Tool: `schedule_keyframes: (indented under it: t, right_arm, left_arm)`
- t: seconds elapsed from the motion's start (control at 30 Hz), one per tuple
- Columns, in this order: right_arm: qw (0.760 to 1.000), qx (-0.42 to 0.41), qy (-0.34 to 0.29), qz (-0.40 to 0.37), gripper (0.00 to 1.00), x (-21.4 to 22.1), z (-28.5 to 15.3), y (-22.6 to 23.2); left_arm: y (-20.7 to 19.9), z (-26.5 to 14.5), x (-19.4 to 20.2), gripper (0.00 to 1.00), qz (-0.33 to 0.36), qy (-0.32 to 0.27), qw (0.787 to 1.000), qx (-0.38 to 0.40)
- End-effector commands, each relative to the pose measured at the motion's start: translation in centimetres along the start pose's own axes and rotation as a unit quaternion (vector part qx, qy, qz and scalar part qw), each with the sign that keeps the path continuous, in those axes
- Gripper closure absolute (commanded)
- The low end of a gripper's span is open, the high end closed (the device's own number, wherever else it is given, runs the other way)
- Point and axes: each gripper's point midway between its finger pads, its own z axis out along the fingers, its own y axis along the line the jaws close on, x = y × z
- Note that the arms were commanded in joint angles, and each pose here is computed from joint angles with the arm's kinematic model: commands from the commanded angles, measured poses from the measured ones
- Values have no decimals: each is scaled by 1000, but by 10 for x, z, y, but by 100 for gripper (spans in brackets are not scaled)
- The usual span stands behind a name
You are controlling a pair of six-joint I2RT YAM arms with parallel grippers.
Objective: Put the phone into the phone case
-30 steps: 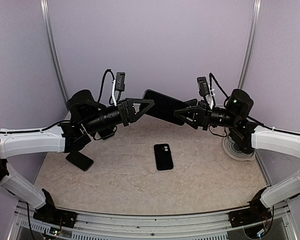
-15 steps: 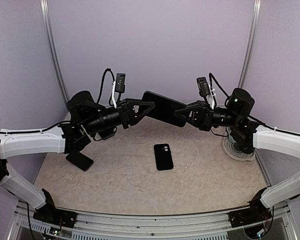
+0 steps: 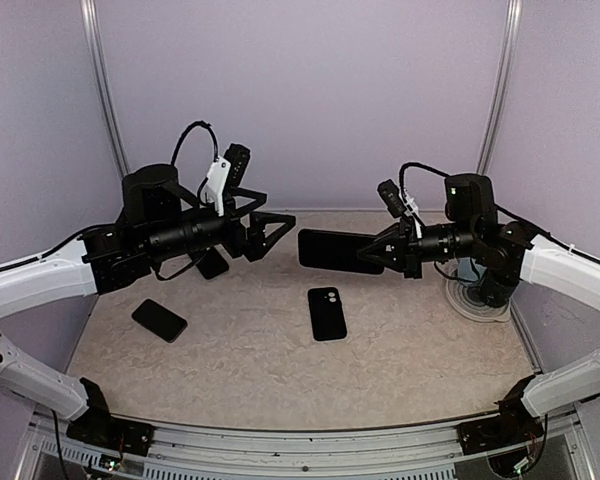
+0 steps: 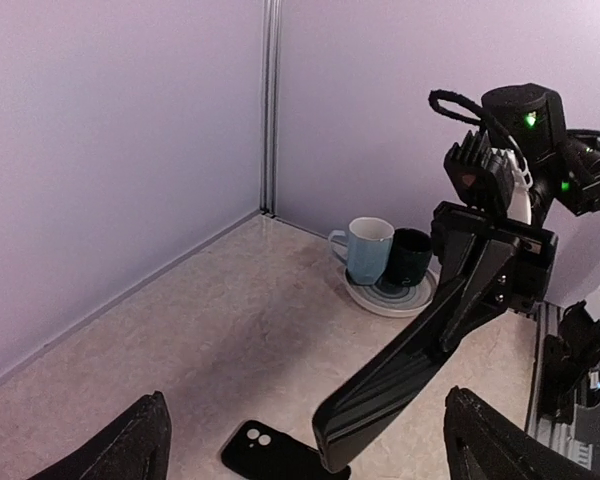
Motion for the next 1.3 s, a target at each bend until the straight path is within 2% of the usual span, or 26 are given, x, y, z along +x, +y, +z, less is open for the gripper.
schedule_keyframes:
  t: [0.0,0.1,0.27,0.43,0.53,0.63,0.67,0.77,0.83,0.97,1.07,1.13,1.27]
  right_arm:
    - [997,-23,55,-50,100,16,-6,10]
    - [992,-76,66,-70,100,20,-2,28]
    - [985,-101,109,-89,100,26,9,38]
    - [981,-124,105,-104,100,19,16,46]
    - [979,-131,112,-113,100,18,23,51]
    - [976,-139,121,-116,100,17,26,54]
    - [975,-141,122,-119,100,16,26,55]
    - [974,-142,121,-127,100,13,26,58]
    - [974,-144,119,-131,100,11,25,60]
    - [973,-147,117,-135,100,8,23,63]
    - [974,-141,110,-142,100,4,22,63]
    - [974,-139,105,-146,100,1,22,63]
    - [975,-131,100,-151,100,-2,23,60]
  left_arm:
    - [0,20,48,10,84,125,988,12]
    - [-33,23,54,7,111,111,981,114]
    - [-66,23,63,7,109,123,964,209]
    - [-79,24,81,10,93,148,955,239]
    - [-79,34,91,23,92,167,954,229]
    - [-76,38,87,50,89,165,958,216]
    - [-75,38,86,53,90,163,959,213]
    - [-76,34,93,45,99,170,956,217]
    - [-75,33,99,44,100,182,954,216]
    - [-76,30,98,59,101,183,953,219]
    - [-77,28,98,81,101,181,953,222]
    - [-77,29,96,100,98,179,954,222]
    - [-76,35,92,100,84,159,961,211]
